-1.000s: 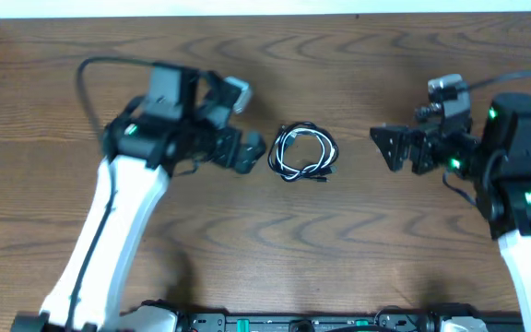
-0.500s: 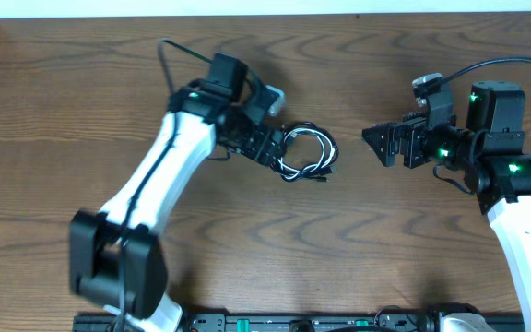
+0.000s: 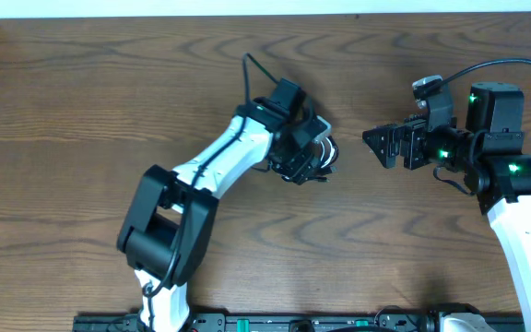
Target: Untangle cables
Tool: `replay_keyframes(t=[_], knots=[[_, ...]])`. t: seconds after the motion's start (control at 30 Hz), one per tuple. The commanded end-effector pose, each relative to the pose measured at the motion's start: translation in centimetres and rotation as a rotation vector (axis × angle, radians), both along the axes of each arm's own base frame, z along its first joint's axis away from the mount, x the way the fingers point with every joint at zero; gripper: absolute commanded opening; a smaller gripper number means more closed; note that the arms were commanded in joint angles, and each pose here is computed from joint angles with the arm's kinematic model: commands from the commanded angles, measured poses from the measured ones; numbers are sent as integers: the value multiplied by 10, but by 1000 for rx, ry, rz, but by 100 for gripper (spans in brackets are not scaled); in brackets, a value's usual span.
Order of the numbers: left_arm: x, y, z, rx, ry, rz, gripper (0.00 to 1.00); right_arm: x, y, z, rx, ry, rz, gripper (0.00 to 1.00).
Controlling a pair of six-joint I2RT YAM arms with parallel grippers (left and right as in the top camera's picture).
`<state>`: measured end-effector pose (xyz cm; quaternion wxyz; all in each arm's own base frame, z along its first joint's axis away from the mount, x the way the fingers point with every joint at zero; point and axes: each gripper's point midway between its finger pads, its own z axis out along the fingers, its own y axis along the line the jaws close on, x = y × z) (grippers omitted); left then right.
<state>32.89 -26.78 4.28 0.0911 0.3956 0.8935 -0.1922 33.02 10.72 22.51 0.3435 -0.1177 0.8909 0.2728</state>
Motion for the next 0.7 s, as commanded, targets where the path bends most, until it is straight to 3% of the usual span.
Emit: replay_keyframes(t=[0.0,0.33,0.6,0.67], knots=[[4,-1,-12,41,-14,-14,64,3,-2,8,-11,-30,5,99],[1,-2,-20,51,2,-19,49,3,-5,5,-27,-20,-10,99],[-4,6,-30,84,12,-15,47,3,-5,5,-27,-20,-10,99],[-5,7,-32,86,10,-15,40,3,-5,5,-27,-20,-10,99]])
